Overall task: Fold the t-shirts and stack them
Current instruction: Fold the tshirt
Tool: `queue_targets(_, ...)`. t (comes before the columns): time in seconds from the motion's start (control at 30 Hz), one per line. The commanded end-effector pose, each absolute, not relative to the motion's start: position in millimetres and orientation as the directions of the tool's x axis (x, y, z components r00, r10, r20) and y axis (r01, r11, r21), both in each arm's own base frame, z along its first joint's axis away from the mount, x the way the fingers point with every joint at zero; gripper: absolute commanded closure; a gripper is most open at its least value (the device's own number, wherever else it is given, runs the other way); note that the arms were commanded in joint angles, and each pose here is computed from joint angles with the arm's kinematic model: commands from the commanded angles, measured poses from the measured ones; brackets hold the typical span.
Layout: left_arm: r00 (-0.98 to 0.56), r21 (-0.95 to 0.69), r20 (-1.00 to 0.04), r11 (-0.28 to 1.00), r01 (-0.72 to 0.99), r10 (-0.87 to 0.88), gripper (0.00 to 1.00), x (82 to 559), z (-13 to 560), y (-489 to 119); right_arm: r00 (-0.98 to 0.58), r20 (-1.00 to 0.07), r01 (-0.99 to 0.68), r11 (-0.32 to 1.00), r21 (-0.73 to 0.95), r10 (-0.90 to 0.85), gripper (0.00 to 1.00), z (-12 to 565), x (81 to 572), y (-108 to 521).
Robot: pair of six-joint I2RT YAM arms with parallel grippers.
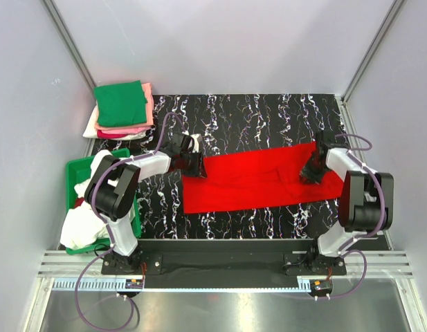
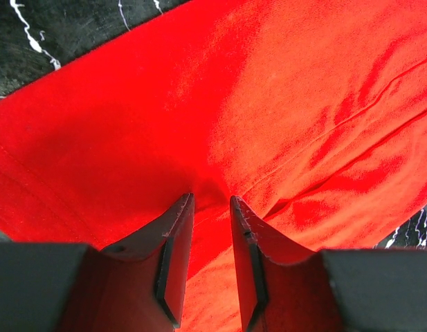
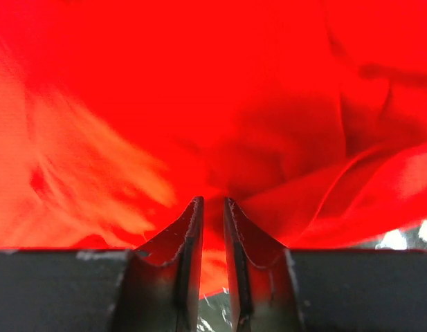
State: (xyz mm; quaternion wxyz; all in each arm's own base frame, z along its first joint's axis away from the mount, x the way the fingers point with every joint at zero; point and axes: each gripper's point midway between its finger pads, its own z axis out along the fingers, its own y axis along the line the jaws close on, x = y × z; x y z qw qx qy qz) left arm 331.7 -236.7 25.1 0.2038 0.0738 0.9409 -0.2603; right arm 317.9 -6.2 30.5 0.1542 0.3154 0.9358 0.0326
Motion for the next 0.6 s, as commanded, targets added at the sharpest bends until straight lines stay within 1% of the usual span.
queue_targets(0.0,-0.898,-0.472,-0.439,0.843,0.258,0.030,0.67,336,23,-238,-0.739,-0.279,0.566,0.789,0.238,0.614,0.76,51,303,8)
queue_targets(0.03,-0.898,-0.474,-0.440,0.842,0.259,0.028,0.67,337,24,-238,-0.748,-0.239,0.573,0.784,0.236,0.619,0.76,45,285,14)
queue_targets(0.07,-0.898,-0.473,-0.439,0.842,0.259,0.030,0.67,336,23,-238,-0.746,-0.229,0.560,0.774,0.295,0.626,0.76,55,280,25)
queue_targets(0.1,-0.897,-0.472,-0.441,0.842,0.259,0.029,0.67,337,23,-238,-0.756,-0.195,0.560,0.771,0.302,0.625,0.76,50,265,31)
queue_targets(0.13,-0.898,-0.474,-0.439,0.842,0.258,0.028,0.67,336,23,-238,-0.756,-0.190,0.554,0.767,0.322,0.626,0.76,57,256,36)
queue_targets(0.2,-0.898,-0.474,-0.440,0.842,0.257,0.027,0.68,337,23,-238,-0.761,-0.170,0.549,0.762,0.344,0.626,0.72,60,244,43)
queue_targets(0.27,-0.899,-0.474,-0.438,0.843,0.253,0.024,0.68,337,24,-238,-0.739,-0.211,0.548,0.753,0.365,0.640,0.66,73,247,41)
queue_targets(0.3,-0.901,-0.463,-0.433,0.853,0.242,0.022,0.68,337,22,-235,-0.725,-0.240,0.544,0.751,0.375,0.645,0.59,83,255,39)
queue_targets(0.33,-0.903,-0.456,-0.429,0.858,0.234,0.018,0.69,338,22,-234,-0.719,-0.250,0.548,0.750,0.370,0.649,0.56,86,260,37)
queue_targets(0.4,-0.900,-0.456,-0.435,0.860,0.230,0.010,0.69,340,28,-234,-0.702,-0.305,0.543,0.761,0.357,0.644,0.52,100,280,28)
queue_targets(0.43,-0.896,-0.455,-0.444,0.858,0.237,0.012,0.69,340,33,-236,-0.718,-0.294,0.548,0.773,0.321,0.631,0.52,92,285,24)
queue_targets(0.47,-0.886,-0.456,-0.464,0.856,0.243,0.005,0.69,344,42,-237,-0.714,-0.303,0.560,0.775,0.292,0.631,0.52,91,291,17)
queue_targets(0.5,-0.888,-0.451,-0.460,0.860,0.239,0.005,0.68,344,45,-237,-0.711,-0.320,0.556,0.779,0.291,0.627,0.52,98,303,13)
queue_targets(0.57,-0.879,-0.444,-0.477,0.862,0.244,0.003,0.66,351,57,-242,-0.713,-0.295,0.580,0.771,0.261,0.636,0.52,81,315,5)
